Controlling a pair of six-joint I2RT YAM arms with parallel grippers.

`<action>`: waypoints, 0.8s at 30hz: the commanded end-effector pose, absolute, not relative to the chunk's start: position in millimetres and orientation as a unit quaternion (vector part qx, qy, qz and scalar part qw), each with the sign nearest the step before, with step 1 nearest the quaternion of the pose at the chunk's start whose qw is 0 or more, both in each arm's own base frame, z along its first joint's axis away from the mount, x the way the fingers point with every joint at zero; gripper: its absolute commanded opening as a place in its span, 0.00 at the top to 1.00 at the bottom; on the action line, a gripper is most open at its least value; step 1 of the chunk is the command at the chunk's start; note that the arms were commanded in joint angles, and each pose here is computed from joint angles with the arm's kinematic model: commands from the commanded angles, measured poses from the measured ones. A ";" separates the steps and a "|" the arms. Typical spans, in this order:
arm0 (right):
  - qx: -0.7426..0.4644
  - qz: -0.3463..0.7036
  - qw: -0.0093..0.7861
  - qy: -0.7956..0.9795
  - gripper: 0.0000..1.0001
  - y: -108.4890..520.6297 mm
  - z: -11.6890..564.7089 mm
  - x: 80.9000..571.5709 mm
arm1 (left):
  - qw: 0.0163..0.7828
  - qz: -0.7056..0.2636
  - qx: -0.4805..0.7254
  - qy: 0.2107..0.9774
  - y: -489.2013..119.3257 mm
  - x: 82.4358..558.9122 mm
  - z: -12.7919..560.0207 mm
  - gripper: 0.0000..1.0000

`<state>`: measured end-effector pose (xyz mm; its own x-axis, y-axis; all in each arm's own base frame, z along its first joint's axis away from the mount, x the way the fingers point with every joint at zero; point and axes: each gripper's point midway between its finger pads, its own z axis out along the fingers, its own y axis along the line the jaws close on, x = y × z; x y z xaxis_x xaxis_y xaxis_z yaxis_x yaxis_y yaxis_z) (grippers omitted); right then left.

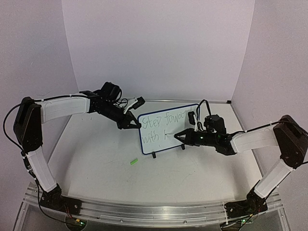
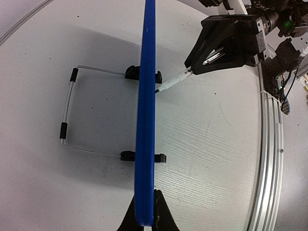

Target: Write a sentence on the whiteboard

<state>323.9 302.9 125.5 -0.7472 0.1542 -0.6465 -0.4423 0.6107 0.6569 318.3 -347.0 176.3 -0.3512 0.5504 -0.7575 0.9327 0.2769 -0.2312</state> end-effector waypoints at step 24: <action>-0.049 0.406 0.370 0.834 1.00 288.0 121.1 336.5 | 0.261 -0.320 0.503 0.759 -345.1 317.0 162.1 1.00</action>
<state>327.1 292.3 127.2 -0.7293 0.1956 -0.6557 -0.4081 0.6449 0.6462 318.3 -347.1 176.4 -0.3513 0.5501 -0.7576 0.9326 0.2769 -0.2314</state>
